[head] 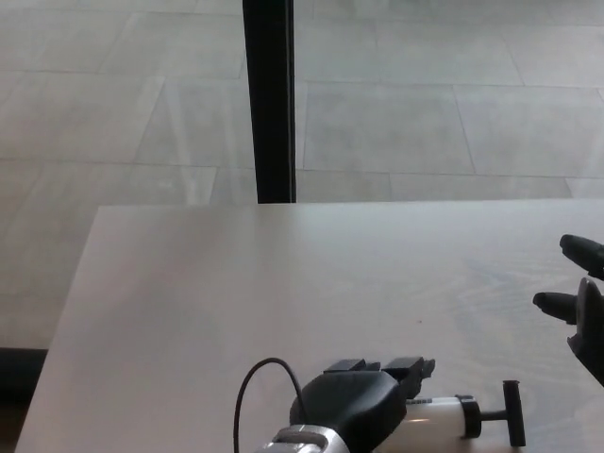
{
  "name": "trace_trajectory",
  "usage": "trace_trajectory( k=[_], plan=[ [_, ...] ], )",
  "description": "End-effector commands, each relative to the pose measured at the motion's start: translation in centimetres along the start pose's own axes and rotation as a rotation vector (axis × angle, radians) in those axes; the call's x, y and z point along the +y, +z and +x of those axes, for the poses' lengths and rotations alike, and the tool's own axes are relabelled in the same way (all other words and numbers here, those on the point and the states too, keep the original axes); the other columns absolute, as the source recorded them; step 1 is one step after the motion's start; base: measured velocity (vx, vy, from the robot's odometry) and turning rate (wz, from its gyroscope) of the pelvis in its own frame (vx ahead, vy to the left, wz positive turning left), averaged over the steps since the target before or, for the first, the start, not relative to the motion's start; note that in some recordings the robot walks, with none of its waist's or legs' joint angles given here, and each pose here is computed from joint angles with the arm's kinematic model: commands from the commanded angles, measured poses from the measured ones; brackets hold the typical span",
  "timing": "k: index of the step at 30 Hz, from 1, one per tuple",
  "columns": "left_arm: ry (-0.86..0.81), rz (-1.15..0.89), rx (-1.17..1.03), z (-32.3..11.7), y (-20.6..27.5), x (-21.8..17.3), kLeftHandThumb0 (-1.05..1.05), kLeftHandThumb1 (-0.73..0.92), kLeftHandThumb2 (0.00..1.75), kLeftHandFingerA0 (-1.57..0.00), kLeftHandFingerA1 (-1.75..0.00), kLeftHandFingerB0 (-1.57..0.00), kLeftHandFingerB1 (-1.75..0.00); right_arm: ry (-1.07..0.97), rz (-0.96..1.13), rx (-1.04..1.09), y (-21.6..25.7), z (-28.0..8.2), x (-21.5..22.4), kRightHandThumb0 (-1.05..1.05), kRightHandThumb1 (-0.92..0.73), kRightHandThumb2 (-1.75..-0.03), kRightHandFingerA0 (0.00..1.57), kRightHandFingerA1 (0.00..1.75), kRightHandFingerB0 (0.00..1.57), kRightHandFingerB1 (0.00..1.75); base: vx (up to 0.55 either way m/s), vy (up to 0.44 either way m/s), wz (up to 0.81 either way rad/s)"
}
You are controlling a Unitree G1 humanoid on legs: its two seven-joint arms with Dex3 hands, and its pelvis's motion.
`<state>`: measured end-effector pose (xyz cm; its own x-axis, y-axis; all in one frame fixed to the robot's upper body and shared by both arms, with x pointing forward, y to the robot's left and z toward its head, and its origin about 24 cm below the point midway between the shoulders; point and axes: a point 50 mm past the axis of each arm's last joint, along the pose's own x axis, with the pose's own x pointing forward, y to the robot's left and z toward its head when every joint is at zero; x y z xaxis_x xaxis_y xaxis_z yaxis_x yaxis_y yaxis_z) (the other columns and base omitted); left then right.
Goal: The robot uses its left hand to lift the air pump kept on the middle of the desk and use the right hand to pull out the handle
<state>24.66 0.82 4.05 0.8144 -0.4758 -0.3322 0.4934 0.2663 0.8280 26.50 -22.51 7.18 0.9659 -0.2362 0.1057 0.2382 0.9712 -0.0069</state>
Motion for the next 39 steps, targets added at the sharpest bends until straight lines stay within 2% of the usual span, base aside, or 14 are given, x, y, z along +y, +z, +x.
trace_trajectory(
  k=[1, 7, 8, 16, 17, 20, 21, 22, 24, 26, 27, 32, 34, 39],
  plan=[
    [0.118, 0.501, 0.337, -0.3, -3.1, -0.3, -1.00, 0.62, 0.96, 0.00, -0.16, -0.13, -0.28, -0.144, 0.060, -0.050, 1.6, 0.1, -0.4, -0.59, -0.79, -0.63, 0.65, 0.87, 0.56, 0.47, 0.00, 0.000, 0.00],
    [0.153, 0.564, 0.349, -0.2, -3.6, -0.6, -0.81, 0.69, 0.61, 0.00, -0.26, -0.12, -0.33, -0.141, 0.065, -0.082, 2.6, 0.4, 0.2, -0.58, -0.78, -0.63, 0.67, 0.88, 0.57, 0.47, 0.00, 0.000, 0.00],
    [0.157, 0.578, 0.352, -0.2, -3.6, -0.8, -0.85, 0.55, 0.91, 0.00, -0.29, -0.12, -0.40, -0.142, 0.057, -0.088, 2.8, 0.4, 0.1, -0.56, -0.79, -0.63, 0.66, 0.88, 0.58, 0.48, 0.00, 0.000, 0.00],
    [0.216, 0.611, 0.353, 0.0, -3.8, -1.5, -0.69, 0.51, 0.86, -0.09, -0.53, -0.21, -0.49, -0.179, 0.043, -0.091, 2.6, 0.1, -0.3, -0.47, -0.77, -0.63, 0.68, 0.92, 0.62, 0.51, 0.00, 0.000, 0.00],
    [0.238, 0.606, 0.340, 0.0, -3.7, -1.4, -0.67, 0.49, 0.85, -0.16, -0.56, -0.25, -0.51, -0.178, 0.046, -0.092, 2.7, 0.1, -0.1, -0.42, -0.61, -1.02, 0.74, 0.89, 0.55, 0.66, 0.00, 0.000, 0.00],
    [0.278, 0.625, 0.319, 0.1, -3.8, -1.5, -0.68, 0.48, 0.91, -0.28, -0.60, -0.36, -0.56, -0.179, 0.052, -0.100, 2.8, 0.2, 0.0, -0.41, -0.61, -1.02, 0.74, 0.90, 0.57, 0.67, 0.00, 0.000, 0.00],
    [0.288, 0.636, 0.323, 0.1, -3.9, -1.5, -0.63, 0.63, 0.59, -0.37, -0.57, -0.42, -0.44, -0.176, 0.060, -0.097, 2.9, 0.3, 0.1, -0.45, -0.75, -0.63, 0.69, 0.96, 0.62, 0.52, 0.00, 0.000, 0.00],
    [0.302, 0.636, 0.318, 0.1, -3.9, -1.7, -0.57, 0.63, 0.59, -0.51, -0.66, -0.51, -0.48, -0.190, 0.064, -0.099, 2.9, 0.3, 0.1, -0.40, -0.60, -1.01, 0.74, 0.90, 0.58, 0.67, 0.00, 0.000, 0.00],
    [0.310, 0.642, 0.315, 0.1, -3.9, -1.8, -0.53, 0.64, 0.59, -0.66, -0.74, -0.56, -0.51, -0.198, 0.065, -0.099, 3.0, 0.3, 0.1, -0.43, -0.74, -0.63, 0.70, 0.94, 0.65, 0.51, 0.00, 0.000, 0.00],
    [0.312, 0.641, 0.311, 0.1, -4.0, -1.9, -0.50, 0.65, 0.59, -0.71, -0.76, -0.57, -0.54, -0.207, 0.066, -0.100, 3.1, 0.2, 0.1, -0.43, -0.75, -0.63, 0.70, 0.94, 0.65, 0.51, 0.00, 0.000, 0.00],
    [0.301, 0.632, 0.296, 0.1, -4.3, -1.9, -0.48, 0.68, 0.59, -0.82, -1.02, -0.62, -0.56, -0.221, 0.075, -0.103, 3.2, 0.2, 0.1, -0.37, -0.59, -1.01, 0.74, 0.89, 0.60, 0.68, 0.00, 0.000, 0.00],
    [0.243, 0.462, 0.280, 0.0, -4.7, -2.3, -0.21, 0.66, 0.79, -0.98, -1.40, -0.82, -0.72, -0.236, 0.067, -0.109, 3.3, 0.2, 0.1, -0.37, -0.60, -1.01, 0.76, 0.91, 0.62, 0.69, 0.00, 0.000, 0.00],
    [0.258, 0.356, 0.260, -0.3, -4.9, -2.6, -0.25, 0.56, 1.02, -1.17, -1.27, -0.82, -0.86, -0.238, 0.071, -0.108, 3.3, 0.2, 0.0, -0.41, -0.77, -0.63, 0.72, 0.96, 0.69, 0.52, 0.00, 0.000, 0.00],
    [0.294, 0.299, 0.211, -0.6, -5.4, -2.8, -0.18, 0.68, 0.83, -0.91, -1.69, -0.80, -1.10, -0.231, 0.070, -0.097, 3.2, 0.3, 0.1, -0.37, -0.60, -1.01, 0.76, 0.91, 0.62, 0.68, 0.00, 0.000, 0.00]
  ],
)
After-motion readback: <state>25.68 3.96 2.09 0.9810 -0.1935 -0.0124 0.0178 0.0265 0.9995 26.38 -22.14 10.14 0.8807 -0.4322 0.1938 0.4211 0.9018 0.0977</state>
